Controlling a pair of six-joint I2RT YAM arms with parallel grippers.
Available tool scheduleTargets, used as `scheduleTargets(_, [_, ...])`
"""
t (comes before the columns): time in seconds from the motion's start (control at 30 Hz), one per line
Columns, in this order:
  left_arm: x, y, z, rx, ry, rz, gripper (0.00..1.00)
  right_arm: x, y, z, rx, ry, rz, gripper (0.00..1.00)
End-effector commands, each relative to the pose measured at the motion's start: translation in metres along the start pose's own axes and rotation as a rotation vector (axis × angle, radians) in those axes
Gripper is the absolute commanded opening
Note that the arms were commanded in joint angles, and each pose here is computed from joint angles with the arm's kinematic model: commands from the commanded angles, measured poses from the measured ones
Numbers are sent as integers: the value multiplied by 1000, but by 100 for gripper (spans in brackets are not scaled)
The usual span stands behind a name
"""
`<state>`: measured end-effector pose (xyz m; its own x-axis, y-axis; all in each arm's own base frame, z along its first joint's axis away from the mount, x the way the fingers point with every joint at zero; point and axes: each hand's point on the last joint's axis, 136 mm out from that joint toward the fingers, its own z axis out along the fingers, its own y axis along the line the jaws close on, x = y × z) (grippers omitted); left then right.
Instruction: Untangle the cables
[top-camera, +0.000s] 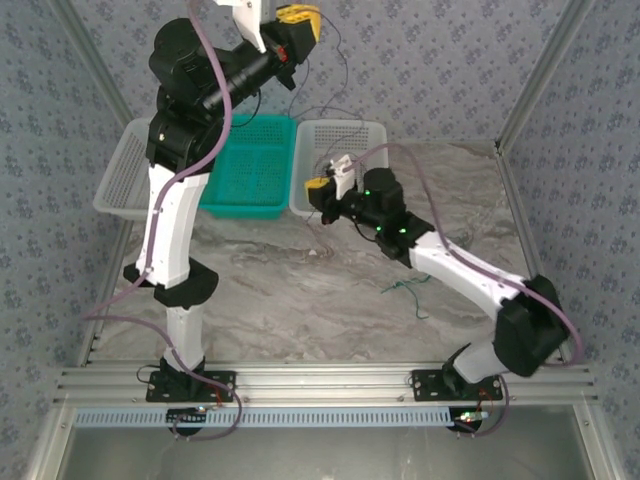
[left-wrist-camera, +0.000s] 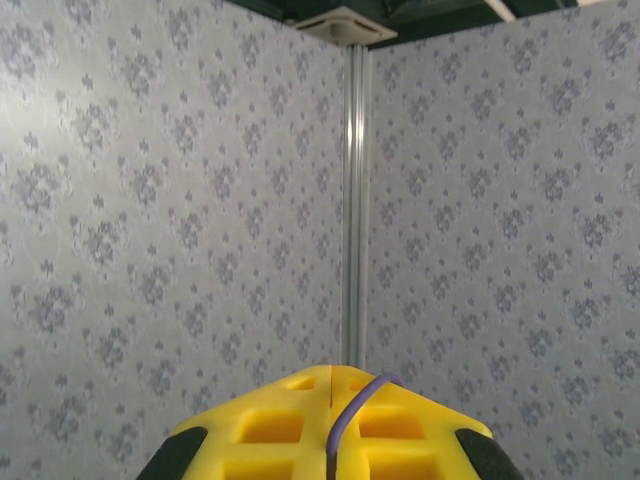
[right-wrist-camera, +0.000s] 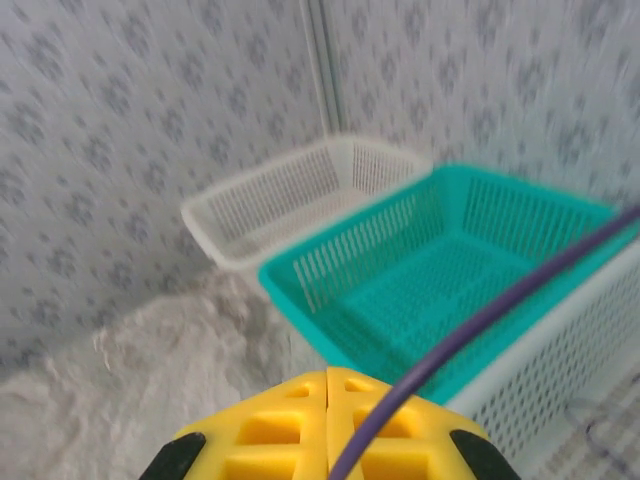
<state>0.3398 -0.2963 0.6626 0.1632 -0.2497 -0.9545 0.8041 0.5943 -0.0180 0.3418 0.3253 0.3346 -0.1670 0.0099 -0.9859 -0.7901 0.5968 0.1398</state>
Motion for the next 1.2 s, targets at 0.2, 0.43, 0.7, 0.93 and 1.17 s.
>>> scheduleTargets(0.2, [100, 17, 15, -137, 312, 15, 0, -79, -58, -8, 182, -110, -17, 0])
scheduleTargets(0.43, [194, 63, 50, -284, 449, 19, 0, -47, -148, 31, 298, -39, 29, 0])
scheduleTargets(0.7, [334, 133, 52, -524, 656, -157, 0, 64, -208, 77, 315, 171, 146, 7])
scheduleTargets(0.93, [351, 137, 58, -571, 648, -148, 44, 64, -219, 53, 439, 257, 198, 67])
scheduleTargets(1.17, [323, 149, 48, -578, 611, -208, 60, 34, -177, 16, 357, 231, 192, 68])
